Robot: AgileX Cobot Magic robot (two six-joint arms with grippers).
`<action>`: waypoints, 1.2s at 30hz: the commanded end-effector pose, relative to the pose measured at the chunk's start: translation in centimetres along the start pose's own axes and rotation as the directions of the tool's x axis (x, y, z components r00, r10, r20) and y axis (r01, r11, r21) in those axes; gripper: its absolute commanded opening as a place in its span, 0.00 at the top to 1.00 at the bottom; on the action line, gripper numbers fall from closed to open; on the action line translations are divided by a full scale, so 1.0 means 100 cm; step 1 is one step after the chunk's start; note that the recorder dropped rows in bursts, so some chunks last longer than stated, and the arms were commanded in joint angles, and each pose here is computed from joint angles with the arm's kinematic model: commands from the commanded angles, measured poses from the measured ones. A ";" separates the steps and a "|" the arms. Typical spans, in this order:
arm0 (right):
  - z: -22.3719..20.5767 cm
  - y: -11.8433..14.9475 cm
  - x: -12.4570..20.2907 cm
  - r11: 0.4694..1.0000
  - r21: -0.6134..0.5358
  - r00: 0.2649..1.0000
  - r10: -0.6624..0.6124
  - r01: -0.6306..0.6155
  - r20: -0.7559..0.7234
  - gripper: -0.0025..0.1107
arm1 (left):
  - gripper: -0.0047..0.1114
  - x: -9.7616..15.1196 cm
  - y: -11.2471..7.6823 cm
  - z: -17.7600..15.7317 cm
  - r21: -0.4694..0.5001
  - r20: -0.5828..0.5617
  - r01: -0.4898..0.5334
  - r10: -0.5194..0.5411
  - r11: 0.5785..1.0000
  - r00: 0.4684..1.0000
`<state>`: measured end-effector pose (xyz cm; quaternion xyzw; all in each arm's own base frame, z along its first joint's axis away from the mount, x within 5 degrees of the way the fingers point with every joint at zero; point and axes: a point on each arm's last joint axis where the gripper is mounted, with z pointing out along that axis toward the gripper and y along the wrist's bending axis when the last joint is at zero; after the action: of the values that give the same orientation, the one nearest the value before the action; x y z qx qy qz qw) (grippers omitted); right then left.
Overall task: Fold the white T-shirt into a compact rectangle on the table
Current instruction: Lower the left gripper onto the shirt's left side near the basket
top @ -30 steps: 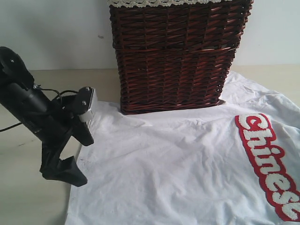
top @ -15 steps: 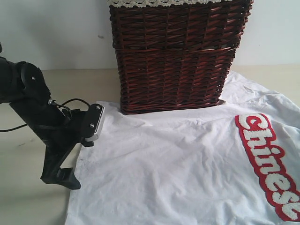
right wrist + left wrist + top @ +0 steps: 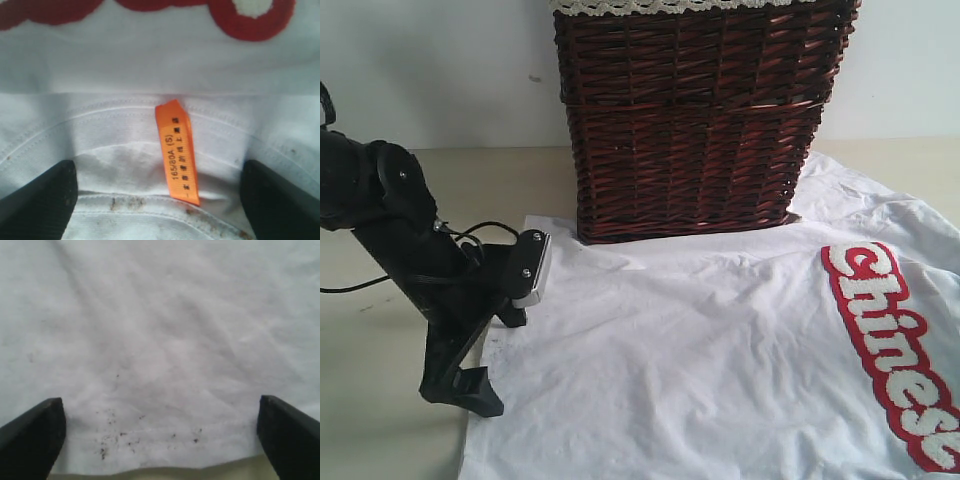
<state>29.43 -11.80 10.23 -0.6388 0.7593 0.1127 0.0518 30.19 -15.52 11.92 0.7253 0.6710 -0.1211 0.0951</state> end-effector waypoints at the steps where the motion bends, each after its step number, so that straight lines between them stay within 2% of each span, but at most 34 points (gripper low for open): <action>1: 0.022 0.009 0.009 0.996 -0.094 1.000 -0.007 0.004 -0.026 0.24 | 0.06 -0.006 -0.002 0.004 0.010 0.001 -0.002 0.002 1.000 1.000; 10: 0.022 0.009 0.009 0.996 -0.094 1.000 -0.007 0.004 -0.026 0.24 | 0.06 -0.007 -0.004 0.010 0.029 -0.031 -0.045 0.046 0.999 0.998; 16: 0.022 0.009 0.009 0.996 -0.094 1.000 -0.007 0.004 -0.026 0.24 | 0.06 -0.006 0.000 0.010 -0.017 -0.041 -0.007 0.006 1.000 0.999; 24: 0.022 0.009 0.009 0.996 -0.094 1.000 -0.007 0.004 -0.026 0.24 | 0.06 -0.006 -0.001 0.011 -0.006 -0.041 0.009 -0.009 1.000 0.999; 28: 0.022 0.009 0.009 0.996 -0.094 1.000 -0.007 0.004 -0.026 0.24 | 0.06 -0.005 -0.005 0.016 0.032 -0.057 0.000 0.002 0.999 0.998; 33: 0.022 0.009 0.009 0.996 -0.094 1.000 -0.007 0.004 -0.026 0.24 | 0.06 -0.002 -0.019 0.034 0.105 -0.131 -0.080 0.094 0.991 0.987; 36: 0.022 0.009 0.009 0.996 -0.094 1.000 -0.007 0.004 -0.026 0.24 | 0.06 -0.003 -0.022 0.036 0.120 -0.137 -0.088 0.104 0.989 0.985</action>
<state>29.43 -11.80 10.23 -0.6388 0.7593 0.1127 0.0518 29.08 -16.99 10.71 0.7507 0.6505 -0.0965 0.0630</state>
